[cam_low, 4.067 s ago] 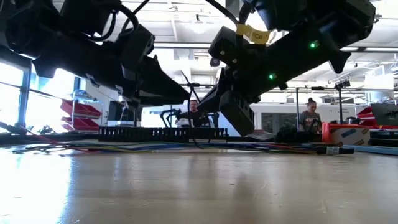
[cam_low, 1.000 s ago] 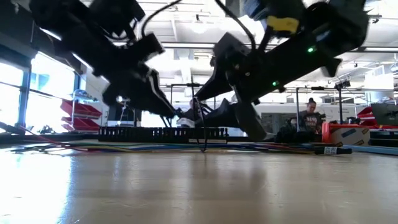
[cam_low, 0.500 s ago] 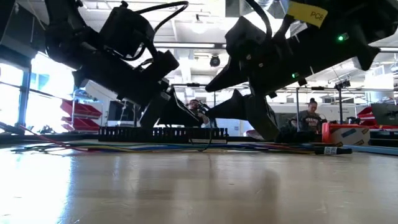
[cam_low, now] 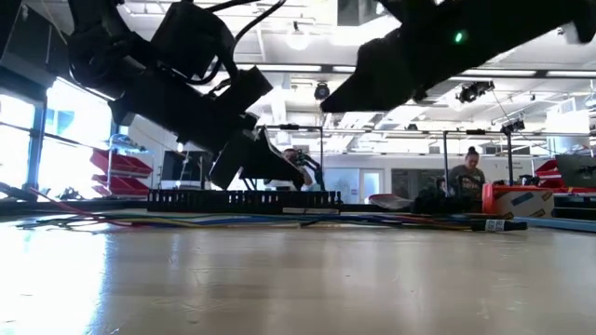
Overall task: Ziptie cables
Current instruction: Wrap the zip tie around the cable wires
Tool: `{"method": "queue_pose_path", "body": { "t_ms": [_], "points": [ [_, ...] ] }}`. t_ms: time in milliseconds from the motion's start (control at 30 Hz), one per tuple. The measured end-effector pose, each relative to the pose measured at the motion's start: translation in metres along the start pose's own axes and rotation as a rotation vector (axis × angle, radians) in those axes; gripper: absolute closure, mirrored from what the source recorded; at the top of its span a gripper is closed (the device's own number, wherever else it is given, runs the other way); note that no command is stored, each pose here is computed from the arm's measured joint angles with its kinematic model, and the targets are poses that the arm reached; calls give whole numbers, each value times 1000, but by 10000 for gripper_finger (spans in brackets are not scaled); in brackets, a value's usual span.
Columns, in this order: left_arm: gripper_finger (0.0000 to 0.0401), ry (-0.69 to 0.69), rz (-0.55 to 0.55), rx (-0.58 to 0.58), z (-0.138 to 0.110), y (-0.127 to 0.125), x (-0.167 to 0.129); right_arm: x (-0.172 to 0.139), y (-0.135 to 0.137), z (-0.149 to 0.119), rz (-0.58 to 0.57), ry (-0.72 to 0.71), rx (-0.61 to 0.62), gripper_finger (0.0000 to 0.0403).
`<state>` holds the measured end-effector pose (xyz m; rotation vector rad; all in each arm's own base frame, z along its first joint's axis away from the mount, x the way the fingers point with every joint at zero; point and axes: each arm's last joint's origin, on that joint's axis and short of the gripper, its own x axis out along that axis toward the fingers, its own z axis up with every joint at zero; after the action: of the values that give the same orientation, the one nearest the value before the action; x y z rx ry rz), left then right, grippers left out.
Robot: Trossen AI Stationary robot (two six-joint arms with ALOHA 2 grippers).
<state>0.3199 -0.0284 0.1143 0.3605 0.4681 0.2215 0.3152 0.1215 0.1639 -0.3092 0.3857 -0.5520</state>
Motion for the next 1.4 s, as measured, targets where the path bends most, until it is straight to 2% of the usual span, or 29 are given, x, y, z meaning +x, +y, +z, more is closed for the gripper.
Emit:
{"method": "queue_pose_path", "body": {
  "t_ms": [133,233,300,400,500,633,800,933,1133,1200,1400],
  "points": [
    [382,1,-10,-33,0,0,0,-4,-24,1,-7,109,247,151],
    [374,-10,-57,-65,0,0,1,2,-50,-8,6,305,462,151],
    [364,-17,-95,-99,-1,5,3,8,-62,-17,-2,439,527,151],
    [346,-33,-150,-178,-5,18,10,26,-72,-29,0,548,531,151],
    [328,-12,-175,-217,-15,29,19,53,-77,-41,103,625,550,151],
    [314,9,-207,-236,-24,35,24,85,-79,-57,237,651,599,151],
    [311,19,-259,-224,-28,30,25,102,-87,-65,281,664,663,160],
    [311,20,-258,-224,-28,28,25,100,-86,-63,289,648,665,223],
    [304,13,-260,-251,-28,30,25,86,-71,-48,317,584,647,378],
    [295,11,-264,-259,-28,31,26,79,-64,-44,306,549,611,393],
    [266,-62,-282,-265,-20,30,26,62,-42,-35,297,447,527,401]
  ]
}}
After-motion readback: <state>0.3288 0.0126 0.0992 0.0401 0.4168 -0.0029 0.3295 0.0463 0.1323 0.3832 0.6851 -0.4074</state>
